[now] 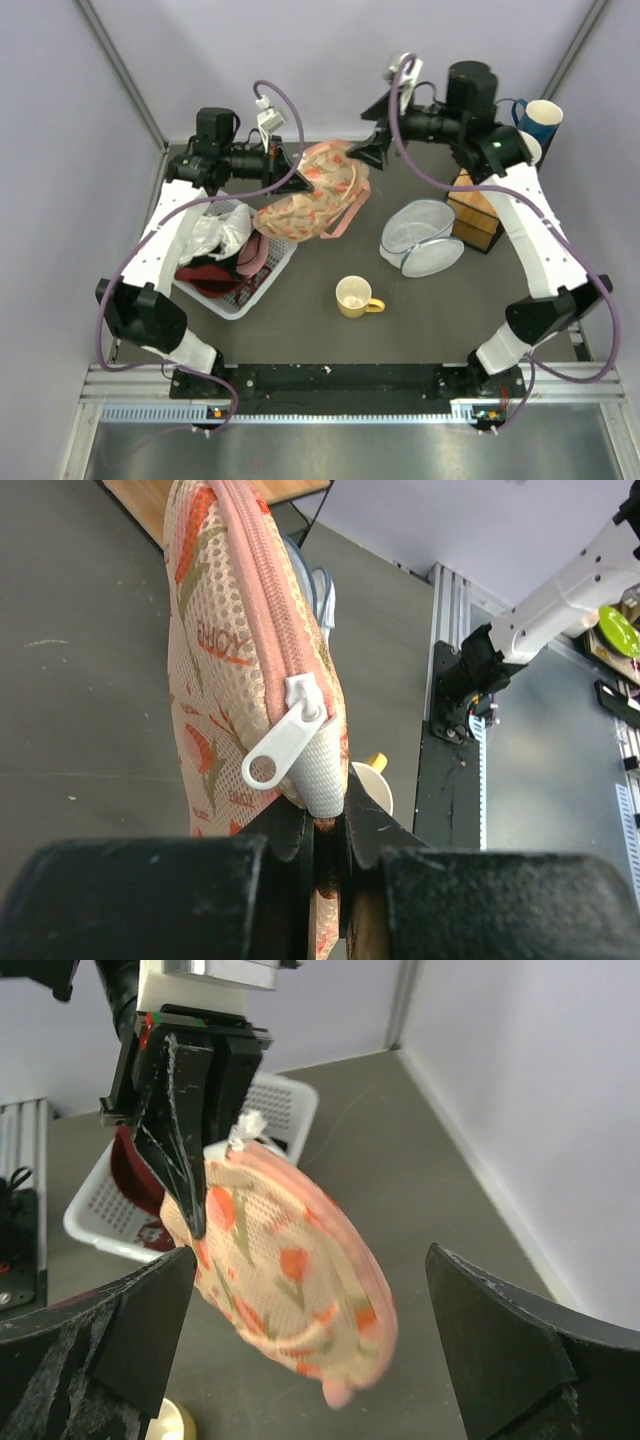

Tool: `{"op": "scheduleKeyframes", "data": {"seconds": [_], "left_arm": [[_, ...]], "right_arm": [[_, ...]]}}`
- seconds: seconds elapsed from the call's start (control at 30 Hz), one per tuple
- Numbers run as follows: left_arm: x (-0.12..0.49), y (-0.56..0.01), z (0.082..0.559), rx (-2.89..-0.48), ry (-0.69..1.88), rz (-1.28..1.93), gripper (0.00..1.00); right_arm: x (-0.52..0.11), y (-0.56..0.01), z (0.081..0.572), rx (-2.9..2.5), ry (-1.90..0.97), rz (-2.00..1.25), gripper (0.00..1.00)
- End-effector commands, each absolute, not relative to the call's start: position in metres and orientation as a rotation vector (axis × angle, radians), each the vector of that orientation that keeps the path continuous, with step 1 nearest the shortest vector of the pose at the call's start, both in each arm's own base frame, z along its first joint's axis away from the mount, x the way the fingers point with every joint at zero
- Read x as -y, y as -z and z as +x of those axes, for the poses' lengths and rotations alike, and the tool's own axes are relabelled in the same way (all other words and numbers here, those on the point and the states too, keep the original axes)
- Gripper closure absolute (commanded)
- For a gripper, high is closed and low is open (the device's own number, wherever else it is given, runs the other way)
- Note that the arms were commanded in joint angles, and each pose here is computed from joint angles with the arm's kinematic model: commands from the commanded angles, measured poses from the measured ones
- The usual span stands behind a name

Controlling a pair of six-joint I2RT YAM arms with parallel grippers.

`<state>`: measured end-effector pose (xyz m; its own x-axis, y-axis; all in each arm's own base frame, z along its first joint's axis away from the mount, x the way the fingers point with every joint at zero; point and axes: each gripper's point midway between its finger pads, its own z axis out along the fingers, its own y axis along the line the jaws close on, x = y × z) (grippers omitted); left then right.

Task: Unzip the laundry bag and remove the bra

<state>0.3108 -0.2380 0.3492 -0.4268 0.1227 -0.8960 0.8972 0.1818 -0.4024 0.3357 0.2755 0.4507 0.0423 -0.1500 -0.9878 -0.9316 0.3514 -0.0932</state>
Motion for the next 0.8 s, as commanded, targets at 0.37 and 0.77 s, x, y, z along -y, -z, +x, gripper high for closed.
{"op": "scheduleKeyframes", "data": {"seconds": [0.37, 0.77], "left_arm": [[0.255, -0.358, 0.282, -1.659, 1.272, 1.161, 1.0], [0.25, -0.399, 0.276, -1.533, 1.299, 1.126, 0.6]], "right_arm": [[-0.333, -0.404, 0.321, -1.399, -1.018, -1.296, 0.34], [-0.308, -0.413, 0.291, -1.376, -0.973, -1.187, 1.0]]}}
